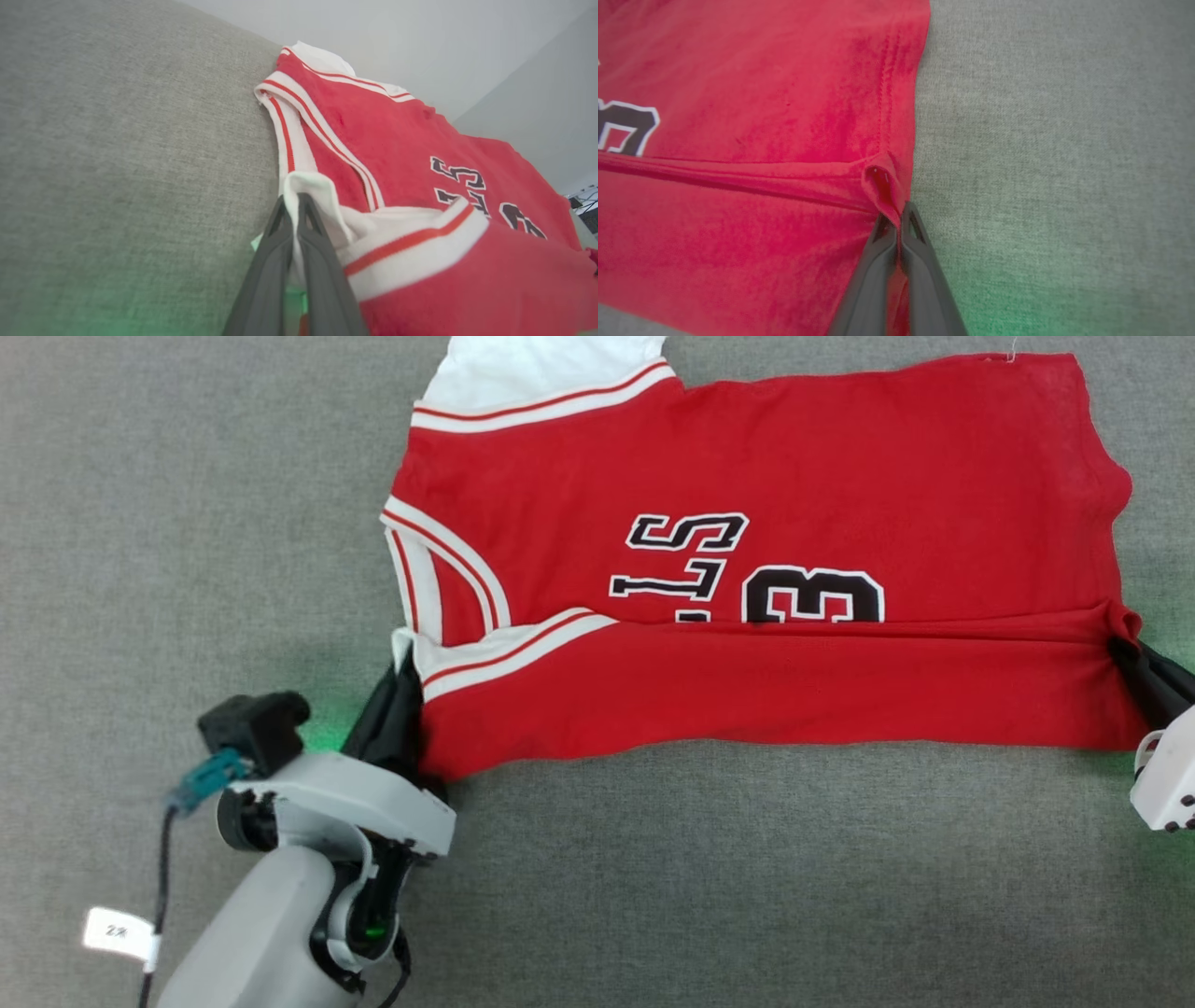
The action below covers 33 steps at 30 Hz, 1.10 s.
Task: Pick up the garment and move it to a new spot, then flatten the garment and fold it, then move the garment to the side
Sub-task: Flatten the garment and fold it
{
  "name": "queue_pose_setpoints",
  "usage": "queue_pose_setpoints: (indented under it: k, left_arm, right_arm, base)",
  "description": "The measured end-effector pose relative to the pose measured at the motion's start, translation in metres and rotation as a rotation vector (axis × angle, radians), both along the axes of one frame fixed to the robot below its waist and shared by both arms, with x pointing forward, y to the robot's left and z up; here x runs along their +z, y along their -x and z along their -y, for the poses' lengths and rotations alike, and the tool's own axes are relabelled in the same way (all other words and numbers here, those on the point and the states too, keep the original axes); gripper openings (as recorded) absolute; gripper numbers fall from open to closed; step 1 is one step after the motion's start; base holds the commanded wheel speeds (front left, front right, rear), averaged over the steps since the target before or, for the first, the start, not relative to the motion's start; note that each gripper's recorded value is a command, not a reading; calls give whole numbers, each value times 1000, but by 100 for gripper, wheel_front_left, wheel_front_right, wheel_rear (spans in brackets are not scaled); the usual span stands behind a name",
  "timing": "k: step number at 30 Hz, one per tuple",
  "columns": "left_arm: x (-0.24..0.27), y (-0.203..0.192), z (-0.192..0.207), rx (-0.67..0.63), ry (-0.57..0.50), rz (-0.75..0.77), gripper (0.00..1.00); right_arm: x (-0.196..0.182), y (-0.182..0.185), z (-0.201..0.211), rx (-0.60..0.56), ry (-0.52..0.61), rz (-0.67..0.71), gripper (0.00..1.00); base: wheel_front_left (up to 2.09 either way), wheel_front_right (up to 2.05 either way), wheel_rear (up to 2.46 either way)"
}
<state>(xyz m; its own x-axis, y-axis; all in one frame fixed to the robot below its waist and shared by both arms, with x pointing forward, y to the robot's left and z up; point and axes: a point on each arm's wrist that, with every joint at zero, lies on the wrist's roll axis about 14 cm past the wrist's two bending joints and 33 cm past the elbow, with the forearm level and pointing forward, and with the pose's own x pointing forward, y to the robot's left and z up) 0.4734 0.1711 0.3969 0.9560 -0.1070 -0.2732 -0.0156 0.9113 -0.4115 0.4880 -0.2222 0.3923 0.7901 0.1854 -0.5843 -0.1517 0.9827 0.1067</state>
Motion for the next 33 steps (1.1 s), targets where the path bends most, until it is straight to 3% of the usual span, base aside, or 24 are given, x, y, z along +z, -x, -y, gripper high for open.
queue_pose_setpoints:
  k: [4, 5, 6, 7, 8, 9, 10, 11, 17, 25, 28, 33]
  left_arm:
    - [-6, 2, 3, -22, -31, -25, 0]
    - [-6, 2, 2, -22, -32, -24, 9]
    - [-5, 1, 2, -20, -34, -23, 23]
    - [-4, 1, 2, -20, -35, -21, 46]
    - [-3, 1, 1, -23, -41, -18, 100]
    - [-2, 2, 1, -28, -56, -15, 100]
    - [-1, 3, -1, -32, -76, -14, 100]
    - [1, 3, -5, -30, -96, -12, 100]
    - [33, 5, -25, -9, -223, 33, 100]
    - [81, 15, -34, -25, -283, 64, 100]
    - [77, 24, -21, -79, -235, -28, 100]
    - [56, 48, -8, -222, -247, -270, 100]
  right_arm:
    - [-3, -1, -1, 5, 4, -2, 0]
    - [-3, -1, -2, 8, 4, -3, 0]
    - [-3, -1, -2, 8, 4, -1, 0]
    - [-3, 0, -2, 10, 4, 0, 0]
    - [-2, 0, -3, 12, 2, 6, 20]
    - [0, 0, -4, 12, 1, 12, 48]
    - [2, 0, -4, 11, 0, 17, 91]
    - [4, 0, -4, 10, -1, 24, 100]
    - [20, 6, -7, 12, -21, 65, 100]
    - [47, 6, -11, 21, -32, 145, 100]
    - [55, 3, -14, 28, -28, 168, 100]
    - [59, 1, -23, 47, -33, 182, 100]
  base:
    - [0, 0, 0]
    - [0, 0, 0]
    - [0, 0, 0]
    - [0, 0, 0]
    - [0, 0, 0]
    - [0, 0, 0]
    - [0, 0, 0]
    - [0, 0, 0]
    - [0, 0, 0]
    - [0, 0, 0]
    - [0, 0, 0]
    - [0, 0, 0]
